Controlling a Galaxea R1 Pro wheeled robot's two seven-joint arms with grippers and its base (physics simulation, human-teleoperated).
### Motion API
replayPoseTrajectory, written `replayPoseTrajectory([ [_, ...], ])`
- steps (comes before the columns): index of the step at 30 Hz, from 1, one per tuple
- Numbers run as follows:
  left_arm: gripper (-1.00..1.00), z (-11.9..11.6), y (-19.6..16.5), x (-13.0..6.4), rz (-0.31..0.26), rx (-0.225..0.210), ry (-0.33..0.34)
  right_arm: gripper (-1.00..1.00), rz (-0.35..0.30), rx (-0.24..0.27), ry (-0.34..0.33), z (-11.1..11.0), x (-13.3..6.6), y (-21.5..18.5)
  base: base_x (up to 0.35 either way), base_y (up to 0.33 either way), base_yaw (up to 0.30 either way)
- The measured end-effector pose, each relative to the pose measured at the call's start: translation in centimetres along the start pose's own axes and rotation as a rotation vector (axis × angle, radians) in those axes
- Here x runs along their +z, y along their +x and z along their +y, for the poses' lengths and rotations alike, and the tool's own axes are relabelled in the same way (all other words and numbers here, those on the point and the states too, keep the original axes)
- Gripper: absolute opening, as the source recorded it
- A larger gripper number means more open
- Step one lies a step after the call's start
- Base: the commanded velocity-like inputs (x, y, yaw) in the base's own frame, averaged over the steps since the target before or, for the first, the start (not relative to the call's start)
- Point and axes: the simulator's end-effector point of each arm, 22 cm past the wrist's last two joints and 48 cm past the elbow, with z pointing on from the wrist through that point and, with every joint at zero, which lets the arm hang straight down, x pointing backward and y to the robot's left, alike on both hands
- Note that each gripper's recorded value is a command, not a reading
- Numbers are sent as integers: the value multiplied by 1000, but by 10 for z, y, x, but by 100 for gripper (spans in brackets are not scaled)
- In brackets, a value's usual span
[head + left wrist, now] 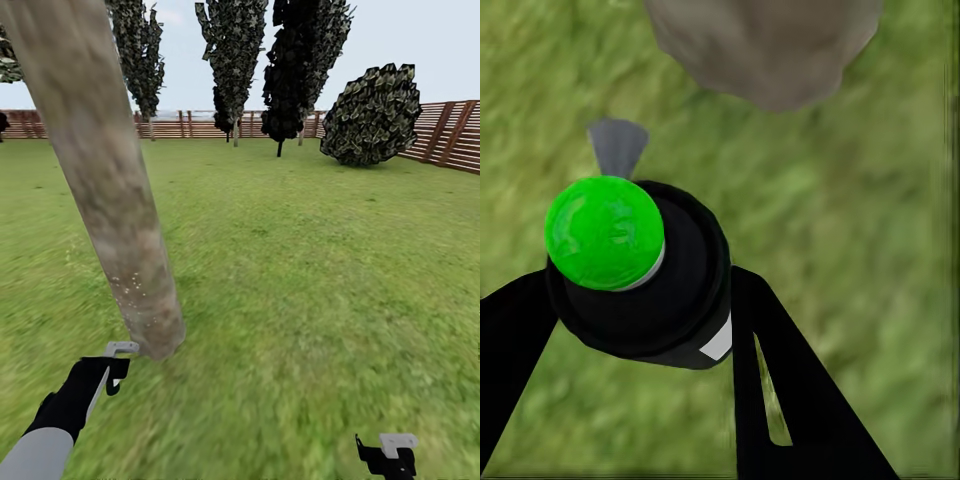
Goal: In the garden, pick up the pesticide atomizer on the floor and spray pesticide onto both trees until each tree trunk is fully covered.
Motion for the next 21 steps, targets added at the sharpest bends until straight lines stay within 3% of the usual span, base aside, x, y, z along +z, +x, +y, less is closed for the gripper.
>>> replayPoseTrajectory([
  [6,-100,-4,5,2,10,-3,9,100,0,1,1,0,0,0,-39,-274,2],
  [9,-100,-22,6,2,13,-12,36,100,0,1,1,0,0,0,23,-274,38],
  [21,-100,-29,7,1,13,-10,40,100,0,2,-2,2,0,0,133,-269,264],
])
